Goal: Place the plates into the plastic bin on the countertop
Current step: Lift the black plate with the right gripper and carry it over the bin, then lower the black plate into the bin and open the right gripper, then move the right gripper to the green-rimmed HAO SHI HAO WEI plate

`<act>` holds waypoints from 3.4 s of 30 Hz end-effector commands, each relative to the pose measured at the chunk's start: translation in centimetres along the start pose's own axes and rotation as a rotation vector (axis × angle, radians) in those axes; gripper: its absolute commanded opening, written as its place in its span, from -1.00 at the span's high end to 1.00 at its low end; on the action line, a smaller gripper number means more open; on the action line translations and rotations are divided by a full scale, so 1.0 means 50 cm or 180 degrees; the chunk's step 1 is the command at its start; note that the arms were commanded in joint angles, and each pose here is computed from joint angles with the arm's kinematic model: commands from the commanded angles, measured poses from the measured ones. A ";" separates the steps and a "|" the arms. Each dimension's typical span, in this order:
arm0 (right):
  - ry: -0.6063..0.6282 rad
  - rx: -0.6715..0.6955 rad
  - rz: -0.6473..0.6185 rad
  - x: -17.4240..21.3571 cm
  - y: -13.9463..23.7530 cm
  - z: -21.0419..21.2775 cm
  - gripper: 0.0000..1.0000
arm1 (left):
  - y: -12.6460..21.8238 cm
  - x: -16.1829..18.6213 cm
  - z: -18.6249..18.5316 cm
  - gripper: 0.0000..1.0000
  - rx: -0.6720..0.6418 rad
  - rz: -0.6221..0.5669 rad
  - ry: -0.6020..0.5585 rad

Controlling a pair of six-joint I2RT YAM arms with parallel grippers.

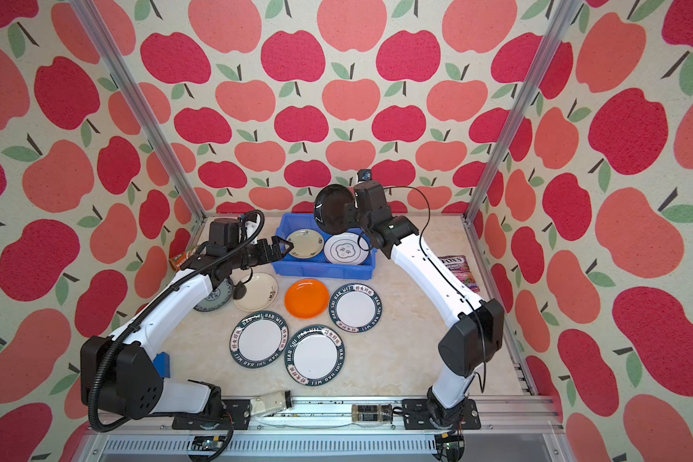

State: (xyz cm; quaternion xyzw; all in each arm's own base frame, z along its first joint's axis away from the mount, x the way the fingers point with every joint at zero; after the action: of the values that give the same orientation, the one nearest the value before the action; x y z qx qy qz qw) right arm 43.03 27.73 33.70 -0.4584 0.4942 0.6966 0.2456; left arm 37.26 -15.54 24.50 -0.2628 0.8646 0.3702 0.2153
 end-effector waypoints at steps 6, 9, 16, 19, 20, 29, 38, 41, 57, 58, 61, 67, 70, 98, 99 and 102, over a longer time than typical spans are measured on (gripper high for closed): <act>-0.0773 -0.0958 0.0725 0.070 -0.127 0.069 1.00 | 0.031 0.001 0.028 -0.98 -0.0079 -0.0092 0.0030; -0.0898 -0.1060 0.0889 0.099 -0.174 0.082 1.00 | 0.032 -0.004 0.036 -0.98 -0.0058 -0.0127 0.0070; -0.1119 -0.1091 0.1201 0.177 -0.282 0.094 1.00 | 0.018 0.002 0.047 -0.98 -0.0040 -0.0076 0.0135; -0.1245 -0.1129 0.1305 0.204 -0.321 0.098 1.00 | 0.018 0.007 0.051 -0.98 -0.0055 -0.0075 0.0143; -0.1276 -0.1135 0.1325 0.209 -0.332 0.097 1.00 | 0.018 0.008 0.053 -0.98 -0.0062 -0.0071 0.0148; -0.1477 -0.1056 0.1543 0.274 -0.426 0.093 1.00 | 0.012 0.020 0.065 -0.98 -0.0070 -0.0029 0.0205; -0.1553 -0.1029 0.1578 0.300 -0.456 0.097 1.00 | 0.008 0.025 0.071 -0.98 -0.0055 -0.0013 0.0239; -0.1554 -0.1055 0.1579 0.304 -0.460 0.105 0.78 | 0.006 0.029 0.074 -0.98 -0.0065 -0.0002 0.0246; -0.1330 -0.0846 0.1676 0.329 -0.453 0.103 0.40 | 0.002 0.030 0.074 -0.98 -0.0019 0.0016 0.0296; -0.1309 -0.0820 0.1689 0.334 -0.454 0.103 0.39 | 0.002 0.032 0.076 -0.98 -0.0026 0.0018 0.0303; -0.1204 -0.0764 0.1679 0.337 -0.453 0.107 0.24 | -0.003 0.032 0.076 -0.98 -0.0012 0.0033 0.0305; -0.1099 -0.0788 0.1646 0.328 -0.445 0.118 0.12 | -0.016 0.029 0.077 -0.98 0.0023 0.0082 0.0336; -0.1078 -0.0802 0.1659 0.328 -0.442 0.117 0.11 | -0.018 0.027 0.076 -0.98 0.0045 0.0073 0.0355; -0.0227 -0.0597 0.0591 0.199 0.055 0.004 -0.29 | -0.081 0.023 0.001 -0.98 0.0240 0.0135 0.0098; -0.0289 -0.0551 0.0644 0.225 0.082 -0.010 -0.29 | -0.084 0.024 -0.001 -0.98 0.0250 0.0153 0.0096; -0.0602 -0.0486 0.0772 0.303 0.163 -0.042 -0.29 | -0.088 0.023 -0.010 -0.98 0.0273 0.0190 0.0087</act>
State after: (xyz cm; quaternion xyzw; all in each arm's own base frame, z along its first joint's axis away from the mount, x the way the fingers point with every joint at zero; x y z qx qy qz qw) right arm 32.43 23.25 28.18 -0.4039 0.4309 0.7870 0.1785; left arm 38.18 -18.35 20.55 -0.2260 0.8898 0.3454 0.1945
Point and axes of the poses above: each gripper's point midway between its finger pads, its own y axis back along the fingers, its own z axis along the line the jaws close on, x = y × z, the point moved 2 cm from there along y, back along the fingers, and after that the axes turned 7 degrees about y, right-handed, at the moved point
